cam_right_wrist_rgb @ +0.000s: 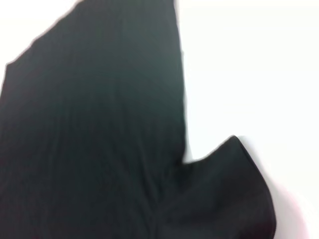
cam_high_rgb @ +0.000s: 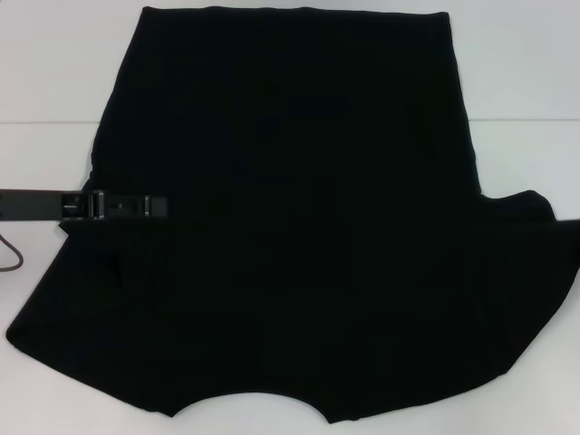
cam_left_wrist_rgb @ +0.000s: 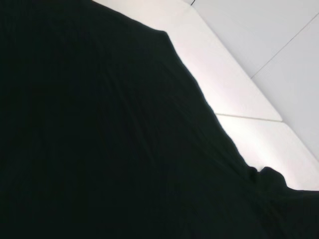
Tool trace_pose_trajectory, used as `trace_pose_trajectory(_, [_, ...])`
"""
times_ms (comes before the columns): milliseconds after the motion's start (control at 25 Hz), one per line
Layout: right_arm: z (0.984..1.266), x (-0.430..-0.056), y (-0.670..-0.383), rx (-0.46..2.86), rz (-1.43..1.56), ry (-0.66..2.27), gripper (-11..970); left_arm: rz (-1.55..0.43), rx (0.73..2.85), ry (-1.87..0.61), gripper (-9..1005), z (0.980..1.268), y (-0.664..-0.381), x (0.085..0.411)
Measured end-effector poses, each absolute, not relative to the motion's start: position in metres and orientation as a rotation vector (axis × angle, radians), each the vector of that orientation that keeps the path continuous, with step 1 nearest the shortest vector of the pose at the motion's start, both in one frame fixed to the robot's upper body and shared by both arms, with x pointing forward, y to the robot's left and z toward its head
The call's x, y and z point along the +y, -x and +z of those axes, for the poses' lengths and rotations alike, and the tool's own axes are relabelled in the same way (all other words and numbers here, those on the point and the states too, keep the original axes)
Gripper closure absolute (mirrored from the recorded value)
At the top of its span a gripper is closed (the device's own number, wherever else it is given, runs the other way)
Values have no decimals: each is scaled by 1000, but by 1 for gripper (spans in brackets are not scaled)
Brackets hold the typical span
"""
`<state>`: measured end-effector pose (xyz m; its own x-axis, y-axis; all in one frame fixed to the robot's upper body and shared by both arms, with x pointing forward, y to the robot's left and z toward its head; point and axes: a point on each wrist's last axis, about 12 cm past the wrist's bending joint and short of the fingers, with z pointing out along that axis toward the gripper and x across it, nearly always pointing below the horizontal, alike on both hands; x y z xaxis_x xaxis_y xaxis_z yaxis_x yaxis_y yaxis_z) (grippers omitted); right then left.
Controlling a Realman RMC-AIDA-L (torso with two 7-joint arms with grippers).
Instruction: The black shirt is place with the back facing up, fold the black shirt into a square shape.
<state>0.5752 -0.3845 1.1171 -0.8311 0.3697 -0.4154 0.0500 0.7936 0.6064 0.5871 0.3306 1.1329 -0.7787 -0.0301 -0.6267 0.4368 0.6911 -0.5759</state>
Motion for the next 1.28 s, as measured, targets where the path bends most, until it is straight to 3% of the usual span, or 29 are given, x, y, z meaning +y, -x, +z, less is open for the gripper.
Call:
trace_pose_trajectory(200, [1124,-365,-586,2431,883,-214,948,-1008,2269,-311,405,1135,-587,329])
trace_pose_trajectory(800, [1127,-251,-635,2523,779,343,947,-1020,2241,-299,406,1137,-588,329])
trace_pose_trajectory(1040, [1125,-225,-634,2536,730,566,947,-1017,2242,-288,406,1135,-587,331])
trace_pose_trajectory(1280, [1126,-222,-627,2531,741,710,916,-1013,2233,-260,406,1135,-586,336])
